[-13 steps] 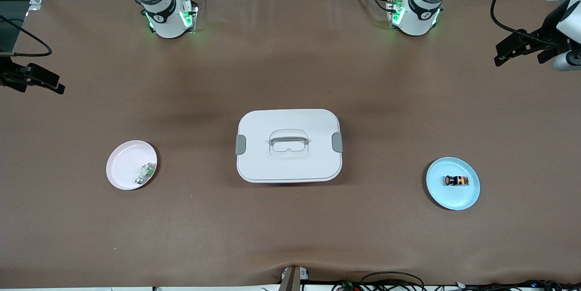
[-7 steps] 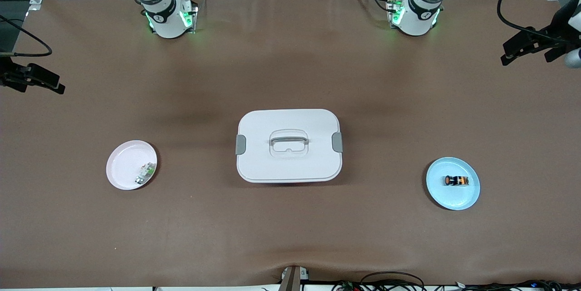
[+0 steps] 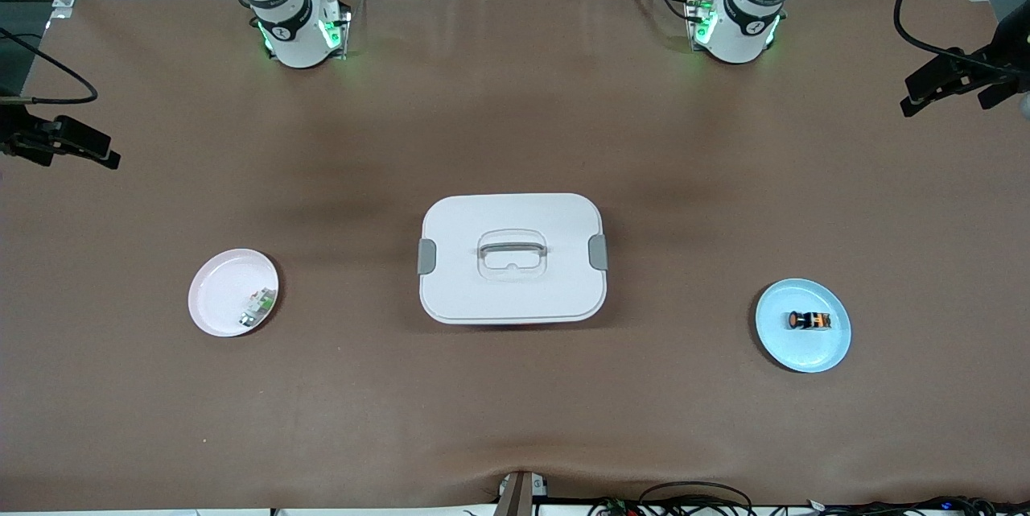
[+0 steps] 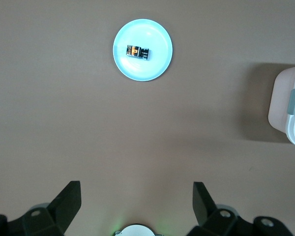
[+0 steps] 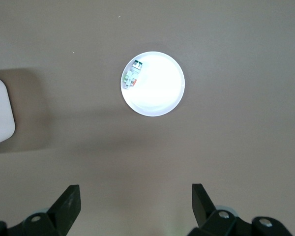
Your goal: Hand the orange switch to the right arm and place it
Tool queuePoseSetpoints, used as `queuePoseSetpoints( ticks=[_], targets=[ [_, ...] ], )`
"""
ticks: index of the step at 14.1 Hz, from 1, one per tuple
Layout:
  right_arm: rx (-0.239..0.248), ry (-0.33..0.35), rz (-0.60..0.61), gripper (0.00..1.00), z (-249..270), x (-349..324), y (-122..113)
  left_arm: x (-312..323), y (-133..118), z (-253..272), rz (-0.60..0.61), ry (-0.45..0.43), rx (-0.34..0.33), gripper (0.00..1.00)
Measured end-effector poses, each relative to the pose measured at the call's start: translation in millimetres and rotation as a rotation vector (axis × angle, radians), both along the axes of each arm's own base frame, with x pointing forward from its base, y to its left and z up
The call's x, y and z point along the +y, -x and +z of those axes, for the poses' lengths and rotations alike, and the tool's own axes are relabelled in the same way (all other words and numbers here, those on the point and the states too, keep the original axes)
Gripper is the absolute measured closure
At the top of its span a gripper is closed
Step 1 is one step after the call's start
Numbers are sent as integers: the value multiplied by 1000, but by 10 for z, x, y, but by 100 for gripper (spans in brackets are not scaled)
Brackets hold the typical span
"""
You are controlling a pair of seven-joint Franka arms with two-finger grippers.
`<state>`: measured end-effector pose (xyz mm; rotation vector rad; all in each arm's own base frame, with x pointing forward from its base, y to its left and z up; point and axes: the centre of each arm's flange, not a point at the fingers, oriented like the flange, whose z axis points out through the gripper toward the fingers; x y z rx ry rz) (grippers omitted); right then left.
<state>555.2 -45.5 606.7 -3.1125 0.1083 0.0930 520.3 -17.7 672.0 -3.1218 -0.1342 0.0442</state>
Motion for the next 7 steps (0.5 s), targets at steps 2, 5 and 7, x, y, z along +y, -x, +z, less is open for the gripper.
queuePoseSetpoints(
  ticks=[2,5,7],
  targets=[
    [-5,0,0,0,17,-1,-6,8,1,-2,1,0,2,0],
    [-14,1,0,0,59,-1,-9,7,5,-7,1,0,6,0],
    [-15,1,0,0,66,-2,-10,-1,-2,-30,-1,0,13,0]
  ],
)
